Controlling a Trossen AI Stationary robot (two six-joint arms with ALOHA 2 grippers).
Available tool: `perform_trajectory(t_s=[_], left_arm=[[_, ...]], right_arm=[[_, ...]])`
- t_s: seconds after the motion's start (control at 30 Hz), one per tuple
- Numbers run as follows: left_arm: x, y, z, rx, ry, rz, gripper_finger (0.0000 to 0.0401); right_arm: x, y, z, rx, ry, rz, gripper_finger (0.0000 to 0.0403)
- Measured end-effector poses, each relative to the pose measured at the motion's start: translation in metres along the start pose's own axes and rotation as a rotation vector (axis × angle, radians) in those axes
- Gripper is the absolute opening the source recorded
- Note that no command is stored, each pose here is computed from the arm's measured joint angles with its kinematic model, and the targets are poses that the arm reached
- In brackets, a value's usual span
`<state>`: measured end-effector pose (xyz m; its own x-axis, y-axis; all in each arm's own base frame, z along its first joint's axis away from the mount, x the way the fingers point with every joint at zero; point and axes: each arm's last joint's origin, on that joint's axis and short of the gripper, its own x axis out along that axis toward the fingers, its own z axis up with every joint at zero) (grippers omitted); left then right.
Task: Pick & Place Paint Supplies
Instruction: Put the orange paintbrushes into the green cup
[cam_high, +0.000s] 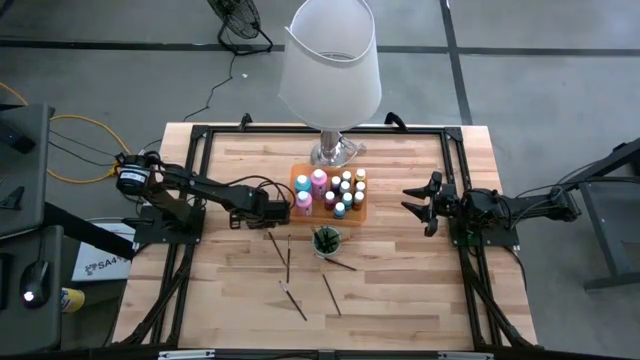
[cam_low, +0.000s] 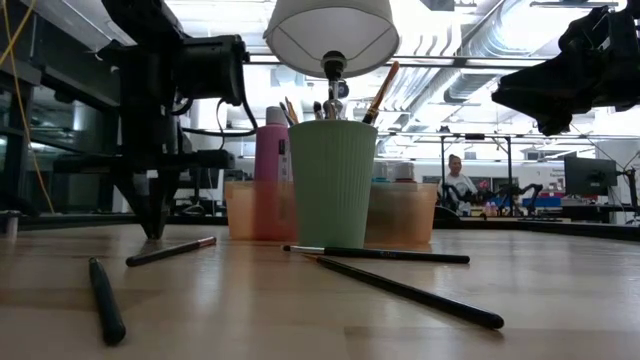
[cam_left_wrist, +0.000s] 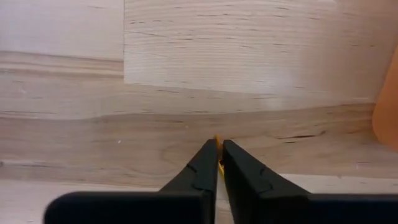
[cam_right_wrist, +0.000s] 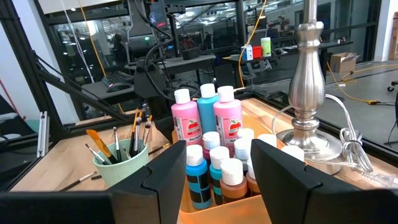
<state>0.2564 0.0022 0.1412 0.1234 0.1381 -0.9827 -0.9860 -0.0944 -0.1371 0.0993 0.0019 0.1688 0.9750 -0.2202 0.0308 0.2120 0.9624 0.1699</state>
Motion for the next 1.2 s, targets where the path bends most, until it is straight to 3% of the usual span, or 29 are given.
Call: perform_trajectory(t_s=[0.23,0.47,0.87,1.0,1.2], left_arm=[[0.0,0.0,0.0,0.008,0.004,0.0,0.0002],[0.0,0.0,-0.001,0.116,0.019,-0.003,0.0],[-0.035,0.018,-0.001,0.191,-0.076,-0.023,0.0],[-0.055,0.023,-0.004,0.213,-0.129,-0.112,0.0],[-0.095,0.033,-0.011,0.31,-0.274,-0.344,0.0]], right_arm=[[0.0,0.0,0.0,0.0,0.0,0.0,0.0174],[0.0,0.0,0.0,0.0,0.0,0.0,0.0174],[0.0,0.0,0.0,0.0,-0.001,0.0,0.0174],[0.0,0.0,0.0,0.0,0.0,0.0,0.0174],[0.0,0.0,0.0,0.0,-0.001,0.0,0.0174]])
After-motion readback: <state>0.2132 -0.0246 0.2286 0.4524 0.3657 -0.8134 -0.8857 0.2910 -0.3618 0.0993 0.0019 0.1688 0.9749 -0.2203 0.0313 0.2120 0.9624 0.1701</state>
